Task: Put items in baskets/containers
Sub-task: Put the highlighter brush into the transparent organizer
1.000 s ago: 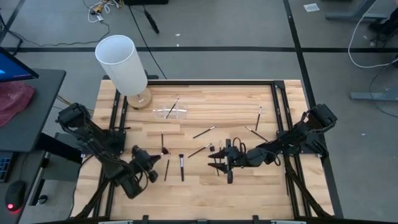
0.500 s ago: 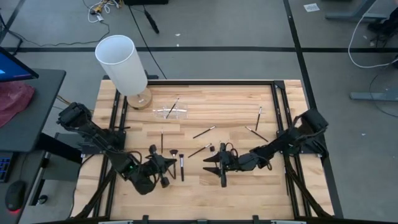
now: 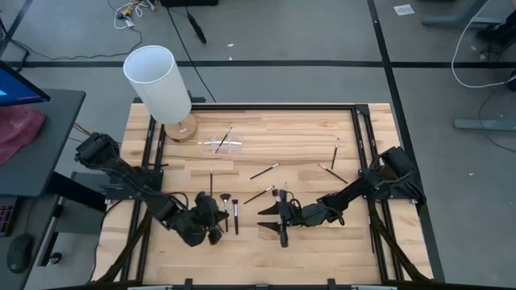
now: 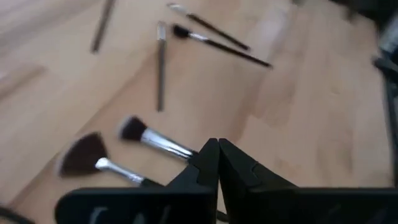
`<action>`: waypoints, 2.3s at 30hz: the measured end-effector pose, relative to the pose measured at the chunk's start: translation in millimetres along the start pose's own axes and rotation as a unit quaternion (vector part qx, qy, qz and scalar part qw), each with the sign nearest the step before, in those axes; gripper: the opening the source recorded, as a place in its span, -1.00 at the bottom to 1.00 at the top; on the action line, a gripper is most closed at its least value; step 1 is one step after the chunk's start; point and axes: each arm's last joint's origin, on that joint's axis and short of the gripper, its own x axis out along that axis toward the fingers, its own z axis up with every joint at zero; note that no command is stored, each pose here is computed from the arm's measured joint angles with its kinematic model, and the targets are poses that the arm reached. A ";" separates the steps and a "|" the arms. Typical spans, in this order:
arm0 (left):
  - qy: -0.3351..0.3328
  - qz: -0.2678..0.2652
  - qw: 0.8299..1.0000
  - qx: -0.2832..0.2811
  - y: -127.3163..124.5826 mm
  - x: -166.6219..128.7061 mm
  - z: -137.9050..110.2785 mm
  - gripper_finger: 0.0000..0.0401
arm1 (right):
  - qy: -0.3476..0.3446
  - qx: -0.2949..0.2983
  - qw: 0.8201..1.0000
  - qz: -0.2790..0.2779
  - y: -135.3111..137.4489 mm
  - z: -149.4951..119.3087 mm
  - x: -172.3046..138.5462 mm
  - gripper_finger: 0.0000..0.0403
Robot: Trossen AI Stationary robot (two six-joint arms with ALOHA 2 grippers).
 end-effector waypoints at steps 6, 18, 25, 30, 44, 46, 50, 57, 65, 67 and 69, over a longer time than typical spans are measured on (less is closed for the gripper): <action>0.038 0.006 0.999 -0.021 10.0 13.2 11.0 -0.57 | 0.005 -0.007 1.000 0.006 4.2 -1.8 -2.0 -0.20; 0.031 0.067 0.991 -0.116 18.3 17.3 1.2 0.01 | 0.020 -0.029 0.999 0.011 8.5 -6.0 -4.6 -0.20; 0.049 0.119 0.978 -0.161 23.4 18.5 -23.6 -0.23 | 0.029 -0.047 0.998 0.011 8.9 -7.9 -5.1 -0.20; 0.045 0.138 0.973 -0.182 28.1 27.4 -23.1 -0.40 | 0.033 -0.055 0.998 0.010 8.6 -8.9 -5.2 -0.20; 0.101 0.104 0.980 -0.133 24.6 37.7 -10.6 -0.15 | 0.036 -0.063 0.997 0.009 8.4 -9.4 -5.2 -0.20; 0.101 0.105 0.981 -0.131 19.2 36.7 -5.5 -0.05 | 0.036 -0.064 0.997 0.008 7.8 -9.3 -4.9 -0.20; 0.085 0.130 0.982 -0.107 2.7 35.8 5.4 0.00 | 0.036 -0.065 0.997 0.008 7.6 -9.3 -4.8 -0.20; 0.106 0.249 0.962 -0.020 -26.9 50.6 9.4 -0.14 | 0.036 -0.064 0.997 0.008 7.6 -9.4 -4.9 -0.20; 0.100 0.289 0.952 -0.030 -30.6 50.3 -7.1 -0.06 | 0.036 -0.062 0.997 0.008 7.5 -9.3 -4.9 -0.20; 0.092 0.291 0.952 -0.038 -30.6 48.0 -10.3 0.03 | 0.036 -0.062 0.997 0.008 7.5 -9.3 -4.9 -0.20; 0.074 0.284 0.954 -0.060 -31.5 47.7 -12.4 0.11 | 0.035 -0.062 0.997 0.008 7.5 -9.3 -4.9 -0.20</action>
